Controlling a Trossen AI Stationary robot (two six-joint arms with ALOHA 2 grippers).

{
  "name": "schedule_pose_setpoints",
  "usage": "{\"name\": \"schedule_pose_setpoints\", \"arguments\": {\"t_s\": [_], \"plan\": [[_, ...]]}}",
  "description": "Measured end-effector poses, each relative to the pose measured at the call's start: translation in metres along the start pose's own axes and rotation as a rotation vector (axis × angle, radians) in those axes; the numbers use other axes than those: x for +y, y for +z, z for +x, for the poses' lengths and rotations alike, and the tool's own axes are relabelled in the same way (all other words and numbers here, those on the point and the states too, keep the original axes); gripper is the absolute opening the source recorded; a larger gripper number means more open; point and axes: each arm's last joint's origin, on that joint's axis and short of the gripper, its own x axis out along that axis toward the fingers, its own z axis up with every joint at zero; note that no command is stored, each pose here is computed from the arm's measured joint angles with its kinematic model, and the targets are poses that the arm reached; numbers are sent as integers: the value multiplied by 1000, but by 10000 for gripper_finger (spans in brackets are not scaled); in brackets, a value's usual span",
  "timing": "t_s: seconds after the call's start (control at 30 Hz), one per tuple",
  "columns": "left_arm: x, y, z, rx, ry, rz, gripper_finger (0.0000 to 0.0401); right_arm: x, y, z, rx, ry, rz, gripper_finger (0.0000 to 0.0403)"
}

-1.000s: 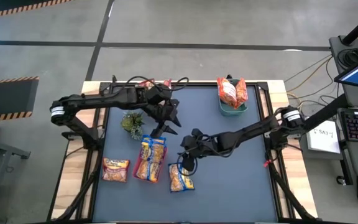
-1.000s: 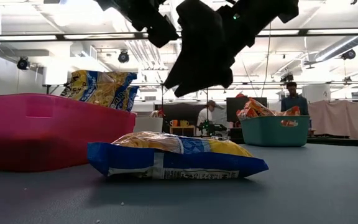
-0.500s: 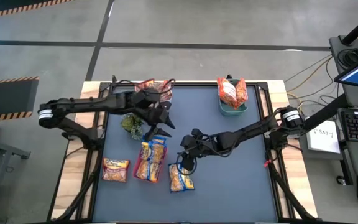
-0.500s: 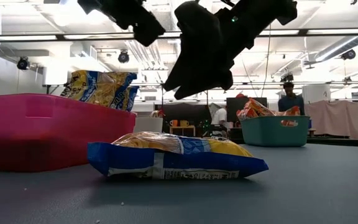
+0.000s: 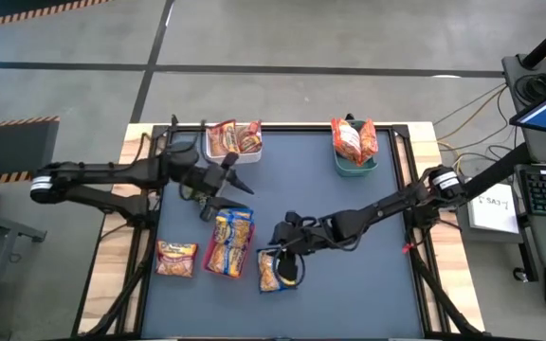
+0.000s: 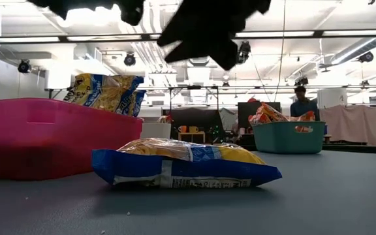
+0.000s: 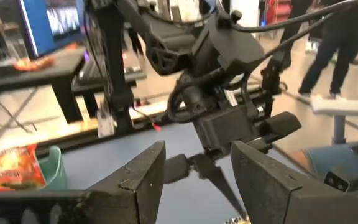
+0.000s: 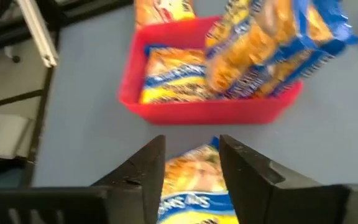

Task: Sort Maruchan noodles
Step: Put the blue noodle pack into the red bin

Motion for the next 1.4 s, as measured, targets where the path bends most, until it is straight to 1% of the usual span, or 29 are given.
{"name": "schedule_pose_setpoints", "arguments": {"t_s": [0.07, 0.17, 0.23, 0.37, 0.47, 0.57, 0.73, 0.83, 0.9, 1.0, 1.07, 1.17, 1.27, 1.33, 1.4], "plan": [[-4, -3, -7, -38, 6, 9, 166, 6, 1, 5, 5, 16, 13, 116], [-11, -6, -18, -75, 12, 15, 166, 10, -7, 17, 83, 33, -5, 88], [-15, -9, -24, -90, 14, 23, 166, 8, -17, 26, 139, 20, -33, 70], [-21, -17, -33, -103, 15, 14, 166, 1, -32, 46, 211, 27, -23, 46], [-24, -21, -37, -125, 17, 2, 166, -5, -39, 57, 263, 62, 15, 35], [-26, -19, -41, -171, 21, 9, 166, -8, -41, 62, 270, 74, 39, 32], [-26, -9, -45, -222, 29, 38, 166, -17, -42, 67, 284, 46, 70, 31], [-25, 0, -45, -241, 31, 52, 166, -27, -41, 67, 308, 7, 95, 31], [-23, 6, -44, -250, 34, 67, 166, -34, -42, 66, 327, -62, 85, 31], [-20, 17, -42, -267, 42, 115, 166, -46, -46, 61, 373, -213, 57, 31], [-18, 24, -40, -275, 47, 145, 166, -53, -45, 57, 389, -271, 48, 31], [-14, 27, -34, -261, 49, 170, 166, -54, -38, 49, 377, -280, 39, 31], [-11, 21, -27, -230, 47, 172, 166, -53, -31, 33, 368, -310, 11, 31], [-8, 17, -22, -211, 59, 187, 166, -48, -21, 18, 320, -318, 2, 31], [-6, 15, -19, -192, 96, 199, 166, -41, -11, 1, 261, -325, -9, 31]]}}
